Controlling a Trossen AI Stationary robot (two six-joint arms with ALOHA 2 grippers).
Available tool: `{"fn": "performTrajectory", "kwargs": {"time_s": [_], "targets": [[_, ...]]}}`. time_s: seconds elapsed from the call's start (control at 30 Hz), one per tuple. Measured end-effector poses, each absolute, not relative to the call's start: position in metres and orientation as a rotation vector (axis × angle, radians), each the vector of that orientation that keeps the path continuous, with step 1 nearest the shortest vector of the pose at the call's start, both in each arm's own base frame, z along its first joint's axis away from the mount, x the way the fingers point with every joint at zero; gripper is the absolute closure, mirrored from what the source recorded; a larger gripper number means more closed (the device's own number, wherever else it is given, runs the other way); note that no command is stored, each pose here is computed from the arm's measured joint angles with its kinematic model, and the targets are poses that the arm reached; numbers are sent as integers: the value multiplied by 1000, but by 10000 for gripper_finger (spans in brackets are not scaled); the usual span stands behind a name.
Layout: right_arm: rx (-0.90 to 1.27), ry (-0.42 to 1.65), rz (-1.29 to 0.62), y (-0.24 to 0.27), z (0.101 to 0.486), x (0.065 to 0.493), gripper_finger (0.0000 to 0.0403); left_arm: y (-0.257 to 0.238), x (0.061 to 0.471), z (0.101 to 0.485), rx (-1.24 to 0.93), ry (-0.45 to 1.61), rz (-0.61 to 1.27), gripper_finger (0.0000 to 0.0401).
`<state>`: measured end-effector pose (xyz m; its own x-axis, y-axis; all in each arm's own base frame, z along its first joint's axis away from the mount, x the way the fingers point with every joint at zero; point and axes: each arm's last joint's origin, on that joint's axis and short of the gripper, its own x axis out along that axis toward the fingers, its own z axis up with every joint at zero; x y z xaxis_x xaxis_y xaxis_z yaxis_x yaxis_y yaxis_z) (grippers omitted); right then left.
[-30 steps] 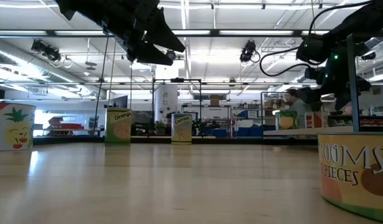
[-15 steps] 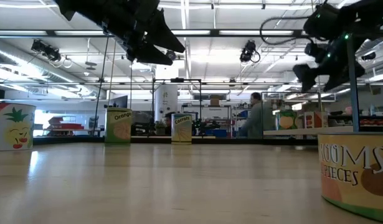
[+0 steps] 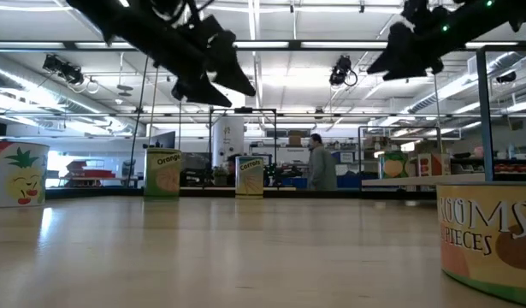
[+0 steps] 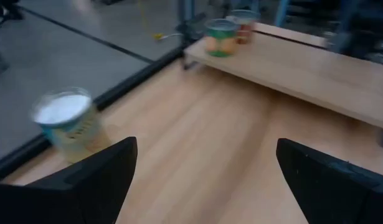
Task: Pick and place cans onto a shelf
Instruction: Put the canned carrots on the shelf
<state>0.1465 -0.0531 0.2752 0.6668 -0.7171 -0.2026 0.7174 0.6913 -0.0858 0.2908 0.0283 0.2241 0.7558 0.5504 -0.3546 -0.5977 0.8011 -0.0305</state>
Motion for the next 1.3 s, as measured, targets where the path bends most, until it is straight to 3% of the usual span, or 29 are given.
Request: {"fn": "performTrajectory", "kwargs": {"time_s": [0.47, 0.83, 1.3], "targets": [[-47, 250, -609, -30, 274, 154, 55, 111, 299, 187, -64, 375, 858, 12], [-42, 218, -560, -23, 277, 156, 55, 167, 282, 192, -109, 349, 788, 7], [2, 240, -539, -22, 271, 163, 55, 214, 310, 185, -51, 587, 772, 1]]}}
